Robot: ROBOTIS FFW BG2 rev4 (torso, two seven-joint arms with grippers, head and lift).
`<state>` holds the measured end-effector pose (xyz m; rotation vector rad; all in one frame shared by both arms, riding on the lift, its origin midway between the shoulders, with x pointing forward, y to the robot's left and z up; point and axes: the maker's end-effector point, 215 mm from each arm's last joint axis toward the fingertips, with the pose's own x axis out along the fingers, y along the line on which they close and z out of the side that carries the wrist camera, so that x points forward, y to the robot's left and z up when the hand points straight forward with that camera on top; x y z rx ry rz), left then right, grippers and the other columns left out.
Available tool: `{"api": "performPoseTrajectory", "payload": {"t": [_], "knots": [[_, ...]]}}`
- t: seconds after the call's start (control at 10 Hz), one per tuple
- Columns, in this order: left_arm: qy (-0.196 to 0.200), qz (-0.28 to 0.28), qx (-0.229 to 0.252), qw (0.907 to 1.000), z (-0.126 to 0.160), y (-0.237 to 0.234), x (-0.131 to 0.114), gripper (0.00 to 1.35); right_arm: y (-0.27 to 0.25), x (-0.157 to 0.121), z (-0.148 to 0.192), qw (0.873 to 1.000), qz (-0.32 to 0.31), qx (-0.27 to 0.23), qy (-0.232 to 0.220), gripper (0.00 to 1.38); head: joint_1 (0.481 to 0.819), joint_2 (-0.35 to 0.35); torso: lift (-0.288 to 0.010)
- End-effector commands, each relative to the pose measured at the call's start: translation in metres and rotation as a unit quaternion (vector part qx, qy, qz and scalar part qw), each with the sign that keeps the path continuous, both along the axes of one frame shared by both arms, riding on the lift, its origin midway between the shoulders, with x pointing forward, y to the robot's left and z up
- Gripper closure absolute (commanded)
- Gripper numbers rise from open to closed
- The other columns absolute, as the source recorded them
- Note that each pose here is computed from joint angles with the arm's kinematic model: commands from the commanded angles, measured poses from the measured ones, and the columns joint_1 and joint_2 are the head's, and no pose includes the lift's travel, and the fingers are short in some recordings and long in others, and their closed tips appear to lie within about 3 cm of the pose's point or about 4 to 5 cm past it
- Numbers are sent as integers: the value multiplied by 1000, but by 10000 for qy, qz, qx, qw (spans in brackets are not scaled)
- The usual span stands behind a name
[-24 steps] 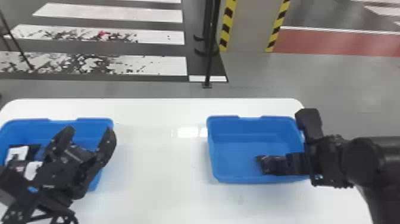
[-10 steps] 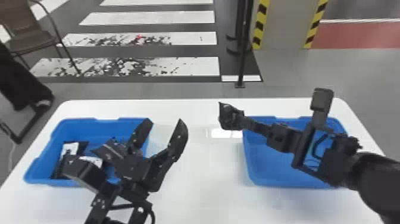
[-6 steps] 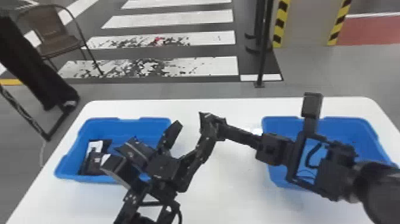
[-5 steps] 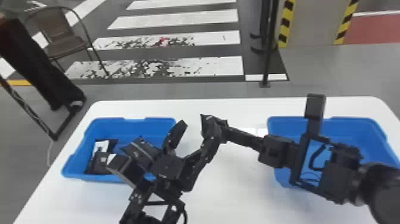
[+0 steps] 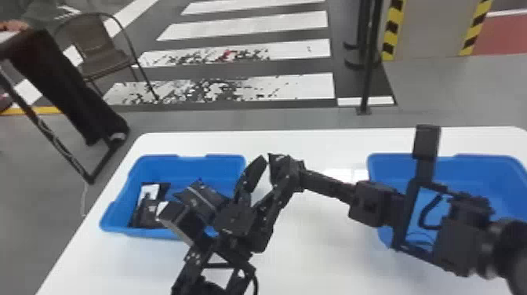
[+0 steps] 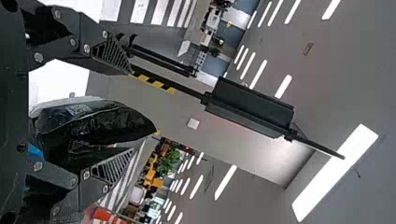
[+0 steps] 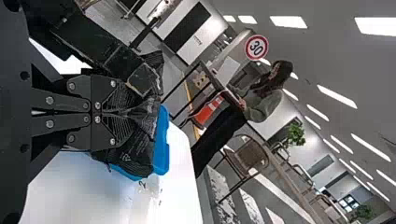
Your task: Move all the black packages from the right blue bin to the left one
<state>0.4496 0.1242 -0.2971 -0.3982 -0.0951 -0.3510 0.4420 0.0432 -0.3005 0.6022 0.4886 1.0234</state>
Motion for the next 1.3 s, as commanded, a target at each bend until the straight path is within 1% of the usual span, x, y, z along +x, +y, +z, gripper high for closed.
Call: {"api": "performPoseTrajectory", "payload": {"t": [0.0,0.1,0.2,0.3,0.4,0.6,0.7,0.8,0.9,1.0,1.1,1.2], "knots": [[-279,178,159,9993,15,12,-1,1259,1,-2,1,10000,17,7,-6,1205,695,205,-154],[-228,138,225,9994,13,9,0,1213,0,-2,-3,10000,1,10,36,1205,695,213,-154],[-218,137,232,9994,12,9,-2,1213,-1,1,-4,10000,-22,20,45,1205,695,221,-154],[-289,131,257,9992,18,8,-2,1213,-3,4,-3,9999,-52,84,62,1199,695,220,-154],[-324,135,251,9991,22,9,-2,1213,-5,10,-3,9997,-118,198,69,1148,695,218,-154],[-447,175,208,9986,30,11,-4,1213,-10,21,3,9992,-254,310,-16,1148,695,211,-154],[-575,221,163,9980,38,13,-5,1213,-11,24,1,9988,-257,412,74,1059,695,207,-154],[-607,309,200,9975,41,22,-2,1213,-10,23,-6,9977,-218,584,277,674,695,207,-154],[-621,518,431,9958,40,40,3,1213,-13,23,-12,9969,-236,664,363,242,695,210,-154],[-642,858,918,9900,36,71,12,1213,-14,22,-13,9963,-239,724,389,51,695,224,-154],[-677,1260,1517,9780,30,104,25,1213,-18,22,-8,9957,-283,817,339,110,695,236,-154],[-657,1671,2044,9623,19,139,37,1213,-24,22,-7,9955,-341,830,300,140,695,270,-154]]}}
